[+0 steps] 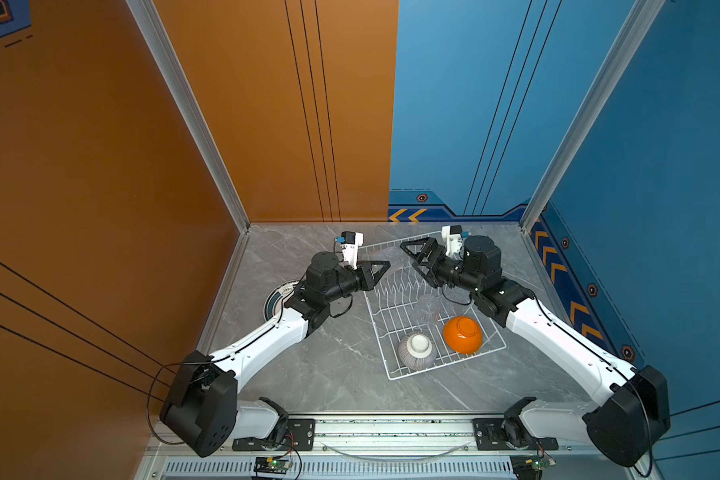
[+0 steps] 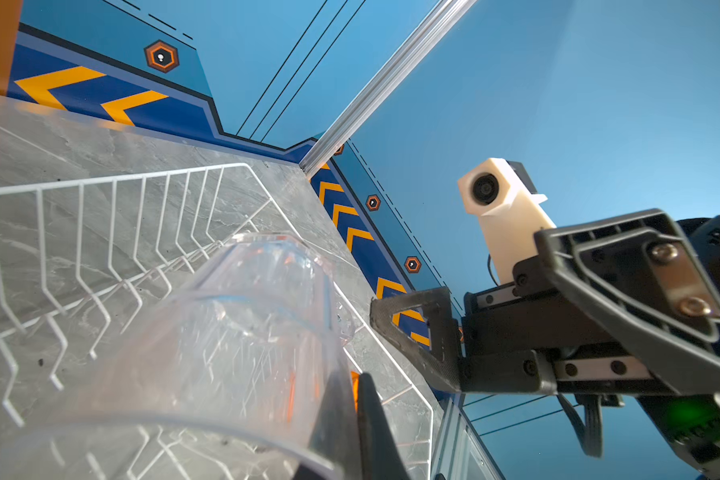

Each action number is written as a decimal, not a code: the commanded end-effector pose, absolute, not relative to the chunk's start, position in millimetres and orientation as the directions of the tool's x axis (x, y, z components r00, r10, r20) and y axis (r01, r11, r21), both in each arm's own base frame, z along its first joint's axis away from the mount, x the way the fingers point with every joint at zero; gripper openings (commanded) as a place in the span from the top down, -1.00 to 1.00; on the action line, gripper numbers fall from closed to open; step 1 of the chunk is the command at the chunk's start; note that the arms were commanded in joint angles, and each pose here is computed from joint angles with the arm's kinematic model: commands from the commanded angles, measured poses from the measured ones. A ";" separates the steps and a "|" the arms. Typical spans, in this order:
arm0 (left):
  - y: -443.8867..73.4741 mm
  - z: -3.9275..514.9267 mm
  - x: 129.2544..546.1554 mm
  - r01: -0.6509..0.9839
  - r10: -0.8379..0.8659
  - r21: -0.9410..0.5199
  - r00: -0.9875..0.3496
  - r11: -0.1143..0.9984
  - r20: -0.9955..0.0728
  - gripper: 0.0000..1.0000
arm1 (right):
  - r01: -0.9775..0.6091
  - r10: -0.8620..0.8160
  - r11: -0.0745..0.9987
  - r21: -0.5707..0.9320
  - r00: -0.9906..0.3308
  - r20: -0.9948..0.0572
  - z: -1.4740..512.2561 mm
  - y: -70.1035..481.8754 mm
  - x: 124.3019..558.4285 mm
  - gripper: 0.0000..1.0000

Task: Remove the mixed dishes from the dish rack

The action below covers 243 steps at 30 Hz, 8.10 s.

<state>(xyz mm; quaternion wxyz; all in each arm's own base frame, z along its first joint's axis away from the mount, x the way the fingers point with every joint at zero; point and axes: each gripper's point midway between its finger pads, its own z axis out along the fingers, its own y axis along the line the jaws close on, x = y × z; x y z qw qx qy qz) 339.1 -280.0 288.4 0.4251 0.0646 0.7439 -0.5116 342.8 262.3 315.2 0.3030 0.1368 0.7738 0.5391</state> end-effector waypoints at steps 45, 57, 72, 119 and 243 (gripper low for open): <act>2.0 182.1 436.3 -0.313 -0.312 -0.114 -0.712 0.943 -0.629 1.00 | -0.046 0.148 0.934 0.354 -0.853 -0.500 176.5 187.1 319.2 -0.99; 53.0 158.1 456.5 -0.399 -0.325 0.002 -0.750 0.917 -0.575 1.00 | -0.086 0.035 0.967 0.240 -0.887 -0.460 141.7 196.1 325.2 -0.96; 73.9 112.9 466.1 -0.432 -0.390 -0.010 -0.803 0.902 -0.452 1.00 | -0.090 -0.024 0.985 0.147 -0.915 -0.402 116.0 196.5 330.1 -0.62; -99.8 234.1 370.3 -0.039 -0.164 -0.214 -0.780 0.976 -0.604 -0.96 | -0.039 0.019 0.989 0.140 -0.920 -0.391 116.8 198.4 319.4 -0.06; -313.5 276.1 362.3 0.528 -0.289 -0.719 -0.677 0.451 -0.678 1.00 | -0.010 0.570 0.326 0.945 -0.796 -0.205 282.7 235.8 366.2 -0.93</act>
